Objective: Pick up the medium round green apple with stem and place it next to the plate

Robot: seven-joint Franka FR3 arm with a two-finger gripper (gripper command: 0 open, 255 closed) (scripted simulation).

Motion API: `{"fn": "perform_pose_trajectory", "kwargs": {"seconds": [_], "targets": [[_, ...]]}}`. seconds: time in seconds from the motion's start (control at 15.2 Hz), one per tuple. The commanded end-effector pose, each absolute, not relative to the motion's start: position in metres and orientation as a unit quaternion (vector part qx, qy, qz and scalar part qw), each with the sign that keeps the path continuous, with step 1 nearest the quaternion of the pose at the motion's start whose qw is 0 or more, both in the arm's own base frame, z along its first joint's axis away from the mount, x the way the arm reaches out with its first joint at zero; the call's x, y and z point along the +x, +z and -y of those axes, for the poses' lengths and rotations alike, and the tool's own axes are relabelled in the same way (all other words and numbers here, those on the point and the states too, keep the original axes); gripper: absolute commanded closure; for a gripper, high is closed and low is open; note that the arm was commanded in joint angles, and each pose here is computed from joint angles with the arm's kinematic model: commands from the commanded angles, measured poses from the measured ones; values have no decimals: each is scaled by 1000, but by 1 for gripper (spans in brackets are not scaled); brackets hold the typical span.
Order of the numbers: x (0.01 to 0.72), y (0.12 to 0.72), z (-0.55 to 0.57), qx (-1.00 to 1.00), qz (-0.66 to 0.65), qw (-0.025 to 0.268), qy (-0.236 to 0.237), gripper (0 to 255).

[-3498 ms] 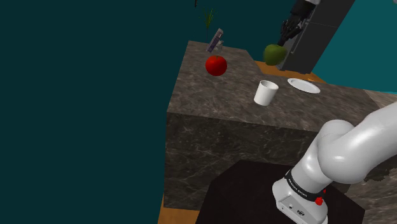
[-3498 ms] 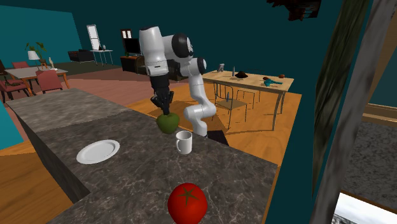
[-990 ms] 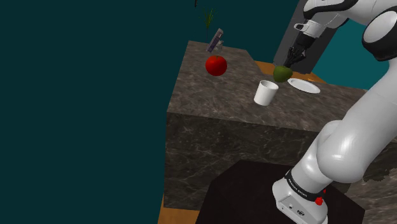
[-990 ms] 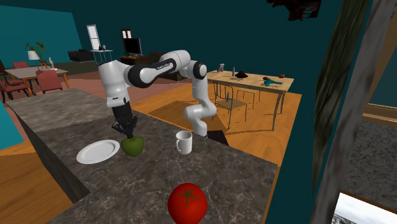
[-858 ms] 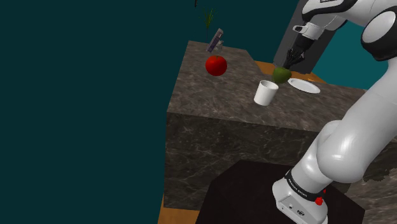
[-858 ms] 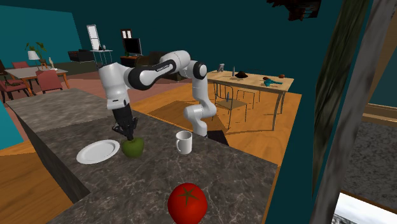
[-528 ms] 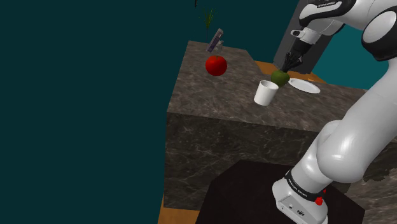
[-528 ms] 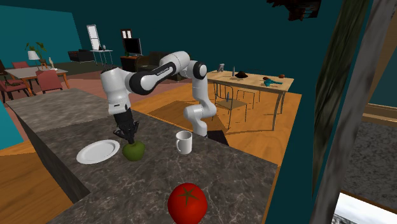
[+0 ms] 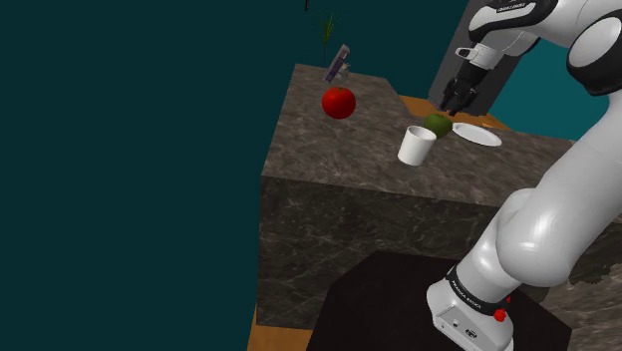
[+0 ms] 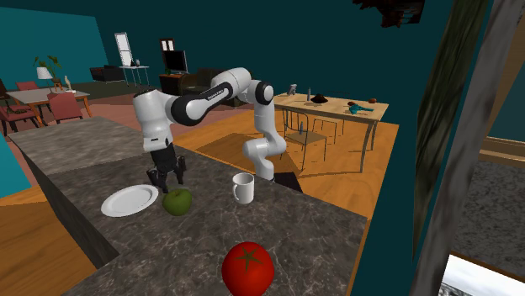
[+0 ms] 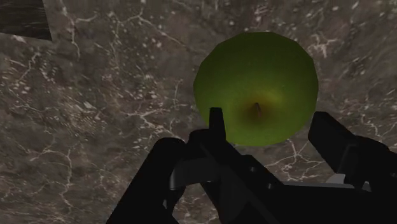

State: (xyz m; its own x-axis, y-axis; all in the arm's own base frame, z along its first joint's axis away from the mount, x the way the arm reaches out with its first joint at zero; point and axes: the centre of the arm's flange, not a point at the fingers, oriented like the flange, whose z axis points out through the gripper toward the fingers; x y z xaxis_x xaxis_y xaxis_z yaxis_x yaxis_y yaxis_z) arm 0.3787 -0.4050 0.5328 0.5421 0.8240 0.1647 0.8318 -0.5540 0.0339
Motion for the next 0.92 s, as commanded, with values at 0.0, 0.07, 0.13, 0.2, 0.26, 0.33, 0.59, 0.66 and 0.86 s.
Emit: {"fn": "perform_pose_trajectory", "kwargs": {"seconds": [0.0, 0.07, 0.13, 0.2, 0.26, 0.33, 0.59, 0.66, 0.86], "targets": [[379, 533, 405, -878, 472, 24, -81, 0], [379, 533, 405, -878, 472, 24, -81, 0], [379, 533, 405, -878, 472, 24, -81, 0], [379, 533, 405, -878, 472, 24, -81, 0], [377, 546, 407, -878, 472, 24, -81, 0], [376, 559, 408, -878, 472, 24, -81, 0], [373, 582, 411, -878, 472, 24, -81, 0], [373, 582, 411, -878, 472, 24, -81, 0], [373, 582, 411, -878, 472, 24, -81, 0]]}}
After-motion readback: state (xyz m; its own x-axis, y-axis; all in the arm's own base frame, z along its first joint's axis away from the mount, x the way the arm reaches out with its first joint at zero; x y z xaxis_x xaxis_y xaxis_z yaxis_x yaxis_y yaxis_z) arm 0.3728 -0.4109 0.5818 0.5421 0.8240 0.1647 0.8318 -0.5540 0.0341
